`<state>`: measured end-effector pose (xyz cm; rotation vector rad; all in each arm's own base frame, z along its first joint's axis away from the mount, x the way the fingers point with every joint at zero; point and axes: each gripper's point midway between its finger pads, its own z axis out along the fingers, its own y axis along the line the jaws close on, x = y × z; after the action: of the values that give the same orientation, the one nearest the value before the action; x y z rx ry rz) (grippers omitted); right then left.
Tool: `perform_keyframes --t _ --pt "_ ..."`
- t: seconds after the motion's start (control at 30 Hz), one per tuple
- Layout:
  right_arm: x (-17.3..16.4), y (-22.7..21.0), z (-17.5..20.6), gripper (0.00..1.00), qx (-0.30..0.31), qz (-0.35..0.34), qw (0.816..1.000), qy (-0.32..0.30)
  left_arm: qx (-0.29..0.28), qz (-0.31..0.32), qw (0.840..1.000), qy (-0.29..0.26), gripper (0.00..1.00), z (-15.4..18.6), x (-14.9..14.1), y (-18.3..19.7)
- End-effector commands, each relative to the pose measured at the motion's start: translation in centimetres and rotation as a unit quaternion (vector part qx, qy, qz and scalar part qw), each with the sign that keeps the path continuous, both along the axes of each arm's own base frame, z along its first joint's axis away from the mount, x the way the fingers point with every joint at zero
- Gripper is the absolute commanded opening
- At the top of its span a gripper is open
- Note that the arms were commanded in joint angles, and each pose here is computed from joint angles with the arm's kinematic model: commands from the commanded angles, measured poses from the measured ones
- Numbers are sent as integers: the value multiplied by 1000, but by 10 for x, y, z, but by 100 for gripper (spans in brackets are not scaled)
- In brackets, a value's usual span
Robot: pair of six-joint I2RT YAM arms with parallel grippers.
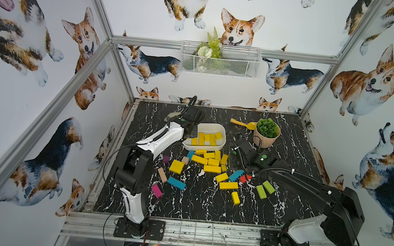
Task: Pick out the yellow building blocks
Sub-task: Place the building block in the storage box, then pick up the building block from the center of the board.
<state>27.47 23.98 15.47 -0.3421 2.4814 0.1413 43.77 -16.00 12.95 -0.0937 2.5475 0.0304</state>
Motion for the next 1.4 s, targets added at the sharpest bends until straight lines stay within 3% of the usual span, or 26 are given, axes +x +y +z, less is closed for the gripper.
perform_keyframes --t 0.0,0.1,0.27,0.4,0.6,0.7,0.9,1.1,1.23,1.37 --pt "-3 -5 0 48 2 -12 1000 3 11 -23 1000 18 21 -20 16 -13" --pt "-5 -6 0 48 2 -14 1000 5 44 -16 998 38 22 -40 28 -9" --pt "-5 -6 -1 48 4 -13 1000 6 48 4 998 46 23 -61 42 -7" --pt "-7 -6 -4 48 4 -12 1000 11 55 17 996 61 34 -77 45 -2" --pt "-12 -12 -10 48 2 -17 1000 16 65 23 995 72 42 -88 44 3" --pt "-16 -17 -12 48 2 -21 1000 19 62 25 995 69 53 -85 44 3" --pt "-24 -22 -14 48 4 -21 999 29 41 22 998 41 62 -56 45 -1" --pt "-52 -25 -31 51 -13 0 997 73 7 13 1000 -19 64 6 37 -6" --pt "-84 -27 -49 58 -42 8 993 106 -36 19 998 -56 65 43 17 -6" --pt "-116 -31 -71 60 -57 0 986 157 -86 35 993 -71 64 50 -13 0"
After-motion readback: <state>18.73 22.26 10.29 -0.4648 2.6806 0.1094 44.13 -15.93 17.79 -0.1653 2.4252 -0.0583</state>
